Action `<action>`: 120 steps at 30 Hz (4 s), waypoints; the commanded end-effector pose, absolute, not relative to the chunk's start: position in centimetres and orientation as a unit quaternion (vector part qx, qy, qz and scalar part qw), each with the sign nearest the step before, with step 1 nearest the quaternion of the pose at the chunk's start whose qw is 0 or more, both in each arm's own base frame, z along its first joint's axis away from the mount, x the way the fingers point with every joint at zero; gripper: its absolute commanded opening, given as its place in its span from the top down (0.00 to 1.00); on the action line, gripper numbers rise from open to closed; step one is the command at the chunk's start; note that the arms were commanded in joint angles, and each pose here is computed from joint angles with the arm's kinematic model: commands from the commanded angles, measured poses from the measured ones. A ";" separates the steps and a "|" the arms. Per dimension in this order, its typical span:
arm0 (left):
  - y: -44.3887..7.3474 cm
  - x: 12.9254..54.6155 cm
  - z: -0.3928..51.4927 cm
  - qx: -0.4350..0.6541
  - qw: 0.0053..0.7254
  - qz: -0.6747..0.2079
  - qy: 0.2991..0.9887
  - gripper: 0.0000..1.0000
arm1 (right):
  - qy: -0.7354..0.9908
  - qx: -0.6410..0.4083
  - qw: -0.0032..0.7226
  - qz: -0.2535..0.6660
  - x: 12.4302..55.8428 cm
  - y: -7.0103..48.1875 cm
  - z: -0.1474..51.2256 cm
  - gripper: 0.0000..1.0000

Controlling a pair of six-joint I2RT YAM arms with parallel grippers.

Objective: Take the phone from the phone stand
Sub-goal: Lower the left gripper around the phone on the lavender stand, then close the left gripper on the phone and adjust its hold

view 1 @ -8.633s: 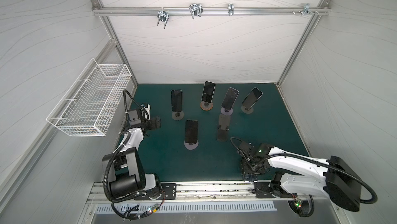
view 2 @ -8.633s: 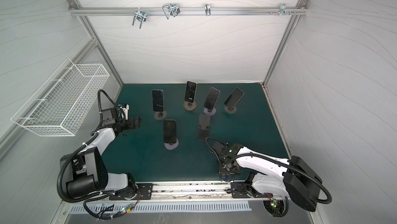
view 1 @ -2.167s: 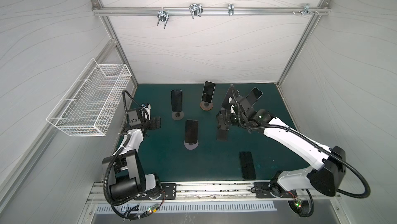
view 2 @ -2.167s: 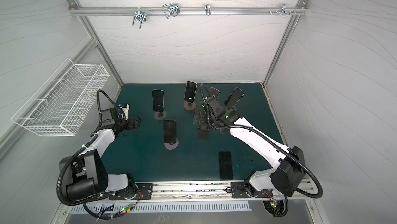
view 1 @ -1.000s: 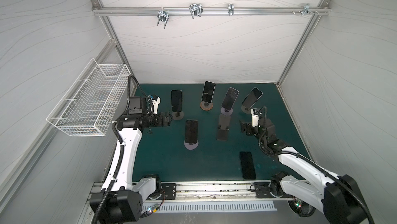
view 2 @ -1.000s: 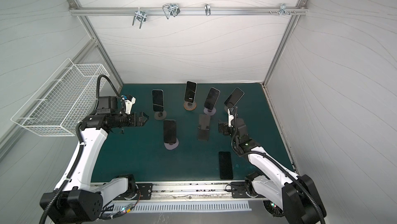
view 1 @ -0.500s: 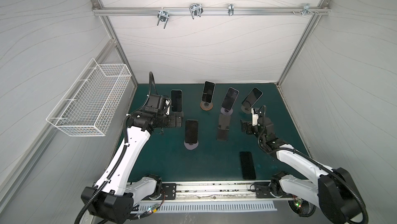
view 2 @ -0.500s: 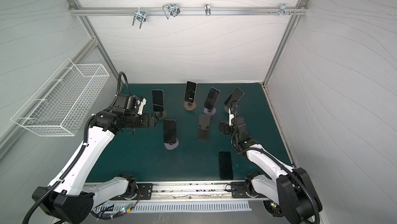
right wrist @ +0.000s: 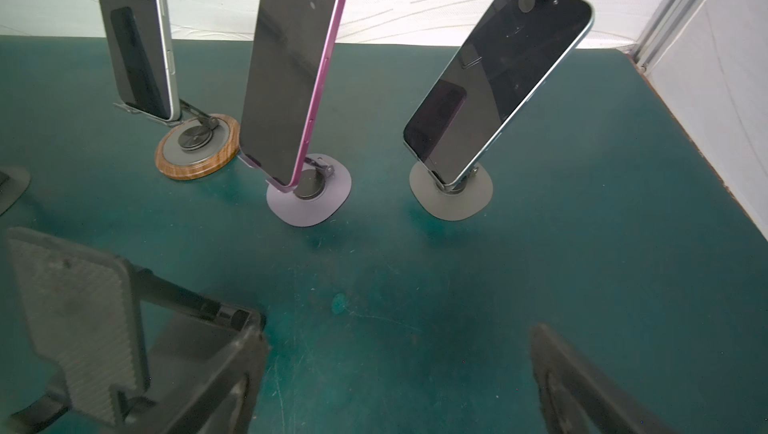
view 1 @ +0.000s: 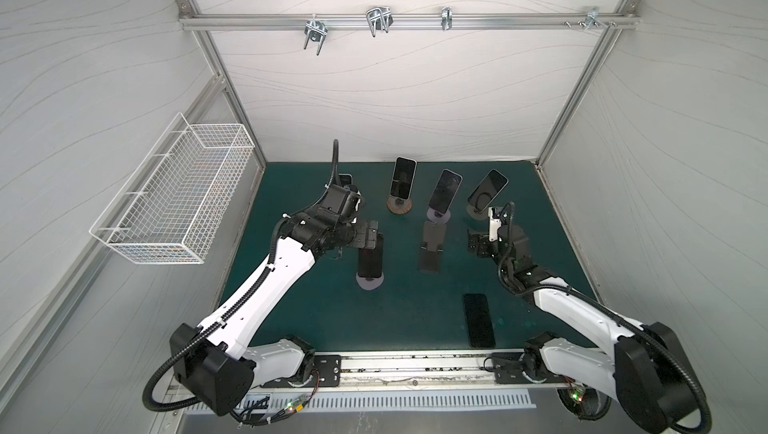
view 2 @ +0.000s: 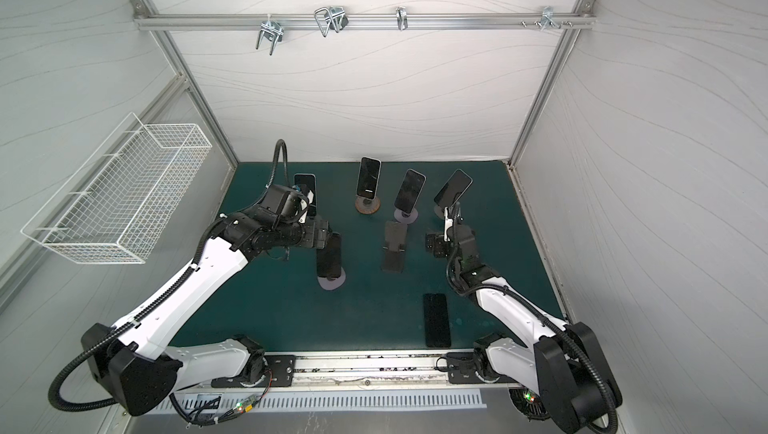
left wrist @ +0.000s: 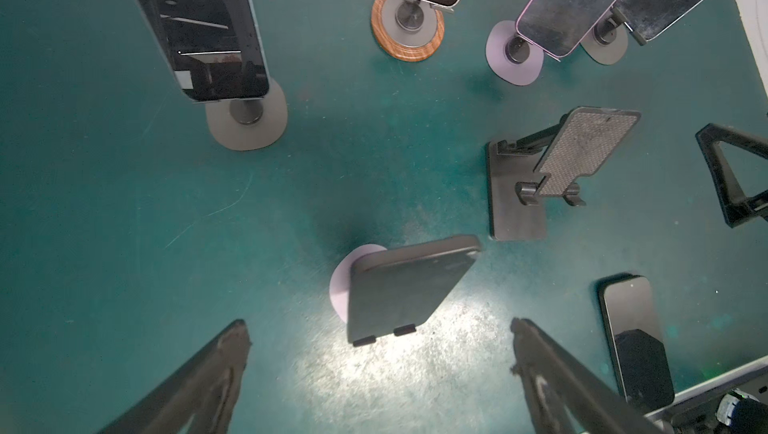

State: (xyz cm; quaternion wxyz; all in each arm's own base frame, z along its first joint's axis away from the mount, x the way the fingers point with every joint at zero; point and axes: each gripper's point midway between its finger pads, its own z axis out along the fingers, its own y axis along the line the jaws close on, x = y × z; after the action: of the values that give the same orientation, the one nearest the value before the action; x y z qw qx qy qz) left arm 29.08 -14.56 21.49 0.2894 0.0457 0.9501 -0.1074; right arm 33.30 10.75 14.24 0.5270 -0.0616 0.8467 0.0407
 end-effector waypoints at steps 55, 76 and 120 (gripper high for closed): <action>-18.4 29.7 11.9 0.057 0.273 -0.097 0.955 0.06 | 0.844 -0.043 0.535 0.009 34.1 10.4 15.2 0.01; -17.6 30.1 14.2 0.081 0.297 -0.073 0.948 0.34 | 0.846 -0.040 0.532 0.004 34.3 10.4 15.1 0.01; -16.0 30.5 13.9 0.063 0.299 -0.054 0.951 0.00 | 0.846 -0.044 0.532 0.008 34.2 10.6 15.1 0.01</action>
State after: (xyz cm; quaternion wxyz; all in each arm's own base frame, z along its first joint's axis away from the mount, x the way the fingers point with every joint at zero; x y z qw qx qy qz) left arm 29.91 -16.74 12.37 0.2777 0.0772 0.9553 -0.0657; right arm 34.05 10.38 14.16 0.5215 -0.0478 0.8519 0.0045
